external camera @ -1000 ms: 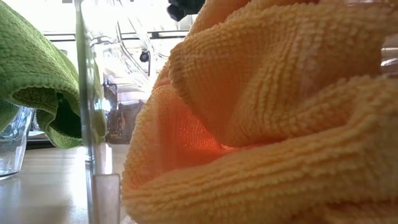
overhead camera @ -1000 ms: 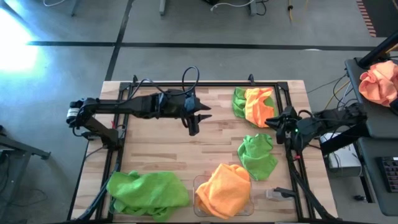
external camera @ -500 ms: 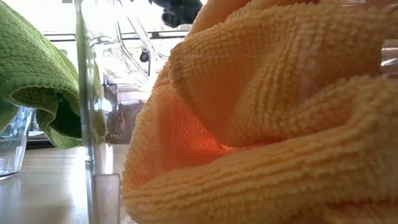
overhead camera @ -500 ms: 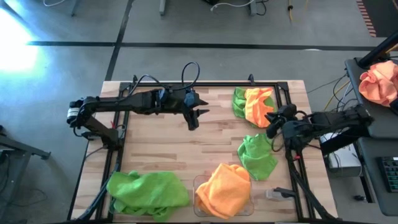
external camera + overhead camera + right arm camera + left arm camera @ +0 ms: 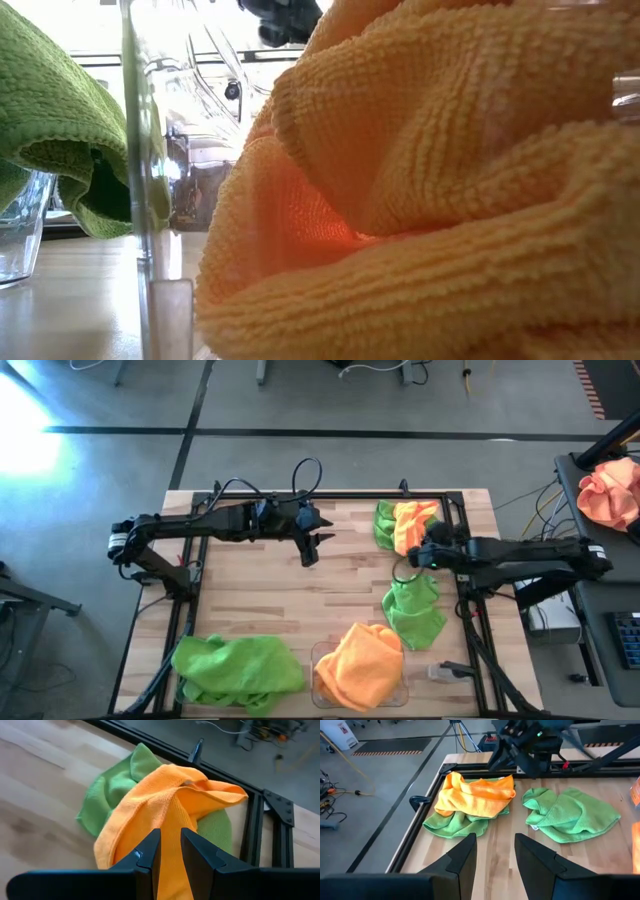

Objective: Sort microfiber towel by color & place in baskets
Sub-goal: Put the orange towel into the right transparent bin

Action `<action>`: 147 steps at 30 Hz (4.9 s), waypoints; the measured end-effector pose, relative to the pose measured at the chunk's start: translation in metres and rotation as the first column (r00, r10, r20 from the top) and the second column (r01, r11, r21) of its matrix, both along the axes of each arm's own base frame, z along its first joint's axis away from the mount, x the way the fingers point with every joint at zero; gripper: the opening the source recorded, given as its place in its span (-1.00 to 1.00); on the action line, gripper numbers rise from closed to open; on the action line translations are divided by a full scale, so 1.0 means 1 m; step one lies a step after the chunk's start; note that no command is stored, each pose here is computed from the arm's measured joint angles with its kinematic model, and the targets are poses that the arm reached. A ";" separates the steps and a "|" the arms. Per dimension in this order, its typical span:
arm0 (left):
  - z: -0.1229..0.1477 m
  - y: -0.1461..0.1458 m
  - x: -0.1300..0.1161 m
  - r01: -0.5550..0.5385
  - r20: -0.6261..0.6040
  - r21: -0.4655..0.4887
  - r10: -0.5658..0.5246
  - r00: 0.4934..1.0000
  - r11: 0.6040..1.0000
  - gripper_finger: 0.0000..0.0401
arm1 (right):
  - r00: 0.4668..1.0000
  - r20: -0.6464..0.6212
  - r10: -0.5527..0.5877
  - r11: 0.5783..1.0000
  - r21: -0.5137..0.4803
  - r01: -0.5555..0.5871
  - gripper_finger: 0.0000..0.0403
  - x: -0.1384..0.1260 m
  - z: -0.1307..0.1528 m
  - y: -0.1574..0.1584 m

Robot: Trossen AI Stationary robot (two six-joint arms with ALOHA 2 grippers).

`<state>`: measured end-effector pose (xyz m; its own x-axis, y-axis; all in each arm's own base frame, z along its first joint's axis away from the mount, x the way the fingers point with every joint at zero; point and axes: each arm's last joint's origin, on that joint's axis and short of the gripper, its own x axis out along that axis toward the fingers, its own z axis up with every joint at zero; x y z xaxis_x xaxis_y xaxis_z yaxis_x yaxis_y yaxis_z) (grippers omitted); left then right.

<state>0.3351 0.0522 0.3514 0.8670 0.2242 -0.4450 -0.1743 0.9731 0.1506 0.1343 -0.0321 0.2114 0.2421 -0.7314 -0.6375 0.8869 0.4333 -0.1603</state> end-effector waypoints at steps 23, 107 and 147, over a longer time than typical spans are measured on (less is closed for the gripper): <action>-0.003 0.000 -0.002 -0.017 -0.033 -0.031 0.016 0.999 0.999 -0.41 | 0.986 -0.165 -0.039 0.999 0.006 0.041 -0.42 0.059 -0.002 -0.023; -0.009 -0.023 -0.002 0.007 -0.077 -0.129 -0.017 0.997 0.992 -0.41 | 0.934 -0.302 -0.189 0.899 0.330 0.288 -0.16 0.111 -0.044 -0.037; -0.009 -0.023 -0.002 0.011 -0.079 -0.118 -0.020 0.997 0.993 -0.41 | 0.945 -0.271 -0.183 0.896 0.350 0.274 -0.16 0.104 -0.064 -0.035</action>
